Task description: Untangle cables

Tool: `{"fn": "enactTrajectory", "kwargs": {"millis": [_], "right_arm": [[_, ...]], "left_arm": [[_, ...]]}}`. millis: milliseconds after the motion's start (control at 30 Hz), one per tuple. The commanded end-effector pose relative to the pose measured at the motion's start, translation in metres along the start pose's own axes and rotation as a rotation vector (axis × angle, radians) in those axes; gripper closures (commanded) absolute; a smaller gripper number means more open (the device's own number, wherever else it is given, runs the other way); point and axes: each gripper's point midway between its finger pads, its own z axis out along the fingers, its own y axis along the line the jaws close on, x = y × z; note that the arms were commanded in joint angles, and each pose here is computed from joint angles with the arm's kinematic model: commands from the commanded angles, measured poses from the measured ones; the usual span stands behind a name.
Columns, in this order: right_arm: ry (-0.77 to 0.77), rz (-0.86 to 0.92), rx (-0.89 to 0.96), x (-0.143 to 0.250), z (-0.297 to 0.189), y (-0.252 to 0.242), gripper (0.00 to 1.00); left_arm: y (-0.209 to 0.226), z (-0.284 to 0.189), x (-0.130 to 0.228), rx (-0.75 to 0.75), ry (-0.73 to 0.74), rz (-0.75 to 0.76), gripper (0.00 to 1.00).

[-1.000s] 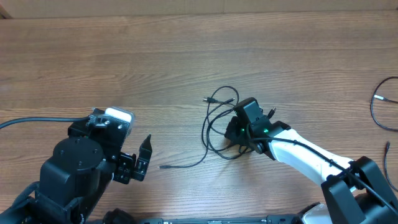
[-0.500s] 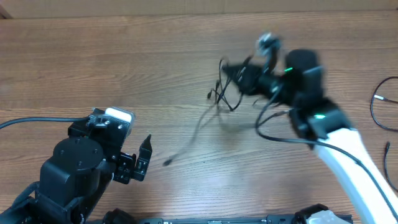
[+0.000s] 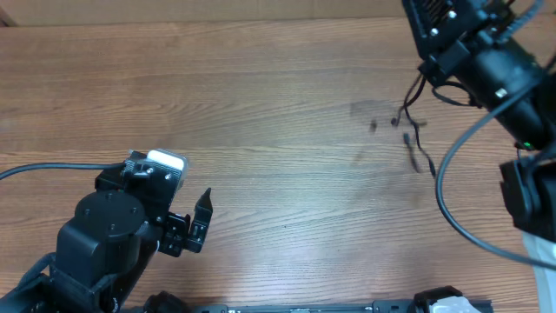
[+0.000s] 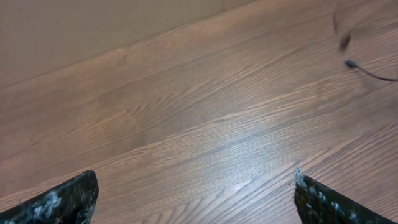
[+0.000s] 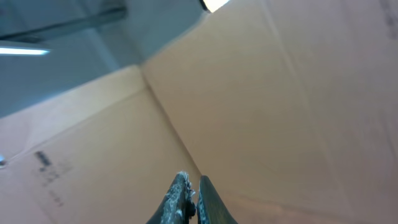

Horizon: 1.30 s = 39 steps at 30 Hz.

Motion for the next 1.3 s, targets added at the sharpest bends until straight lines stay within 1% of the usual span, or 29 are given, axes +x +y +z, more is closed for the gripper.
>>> {"fn": "enactTrajectory", "kwargs": {"millis": [0, 133, 233, 333, 367, 400, 467, 500, 567, 667, 733, 767, 800, 900, 933, 1000, 1067, 1133, 1167, 1233, 1267], "right_arm": [[0.011, 0.055, 0.055, 0.006, 0.016, -0.024, 0.96], [0.01, 0.021, -0.052, 0.001, 0.017, -0.003, 0.96], [-0.028, -0.006, -0.076, -0.009, 0.014, 0.005, 0.96], [-0.121, -0.057, -0.05, -0.031, 0.01, 0.001, 0.96], [-0.171, -0.098, 0.001, -0.041, 0.009, -0.008, 0.96], [-0.251, -0.144, 0.133, -0.057, 0.003, -0.03, 0.96], [-0.31, -0.199, 0.283, -0.068, -0.005, -0.054, 0.96], [-0.347, -0.279, 0.443, -0.076, -0.015, -0.078, 0.96], [-0.383, -0.32, 0.613, -0.083, -0.031, -0.101, 0.96], [-0.406, -0.422, 0.887, -0.092, -0.058, -0.133, 0.96], [-0.382, -0.496, 1.029, -0.092, -0.066, -0.154, 0.96], [-0.369, -0.515, 1.062, -0.092, -0.066, -0.162, 0.96], [-0.338, -0.54, 1.107, -0.09, -0.065, -0.181, 0.96], [-0.311, -0.542, 1.204, -0.091, -0.073, -0.225, 0.96], [-0.294, -0.535, 1.261, -0.091, -0.08, -0.251, 0.96], [-0.291, -0.503, 1.332, -0.091, -0.095, -0.284, 0.96], [-0.283, -0.459, 1.428, -0.092, -0.124, -0.326, 0.96], [-0.28, -0.434, 1.472, -0.095, -0.144, -0.346, 0.96], [-0.298, -0.382, 1.519, -0.099, -0.172, -0.365, 0.96], [-0.311, -0.304, 1.538, -0.099, -0.201, -0.383, 0.96], [-0.316, -0.228, 1.539, -0.096, -0.222, -0.397, 0.96]], "left_arm": [[0.003, -0.001, -0.003, -0.016, -0.006, 0.011, 0.0], [0.003, 0.0, -0.003, -0.016, -0.005, 0.011, 0.0], [0.003, 0.0, -0.003, -0.016, -0.005, 0.011, 0.0], [0.003, 0.0, -0.003, -0.016, -0.005, 0.011, 0.01], [0.003, 0.0, -0.003, -0.016, -0.005, 0.011, 0.0], [0.003, 0.0, -0.003, -0.016, -0.004, 0.011, 0.0], [0.003, 0.0, -0.003, -0.016, -0.004, 0.011, 0.0], [0.003, 0.0, -0.003, -0.016, -0.005, 0.011, 0.0], [0.003, 0.0, -0.003, -0.016, -0.005, 0.011, 0.0], [0.003, 0.0, -0.003, -0.016, -0.005, 0.011, 0.0], [0.003, 0.0, -0.003, -0.016, -0.004, 0.011, 0.0], [0.003, 0.0, -0.003, -0.016, -0.004, 0.011, 0.0], [0.003, 0.0, -0.003, -0.016, -0.004, 0.011, 0.0], [0.003, 0.0, -0.003, -0.016, -0.004, 0.011, 0.0], [0.003, 0.0, -0.003, -0.016, -0.004, 0.011, 0.0], [0.003, 0.0, -0.003, -0.016, -0.005, 0.011, 0.0], [0.003, 0.0, -0.003, -0.016, -0.004, 0.011, 0.0], [0.003, 0.0, -0.003, -0.016, -0.005, 0.011, 0.0], [0.003, 0.0, -0.003, -0.016, -0.004, 0.011, 0.0], [0.003, 0.0, -0.003, -0.016, -0.004, 0.011, 0.0], [0.003, 0.0, -0.003, -0.016, -0.004, 0.011, 0.0]]}}
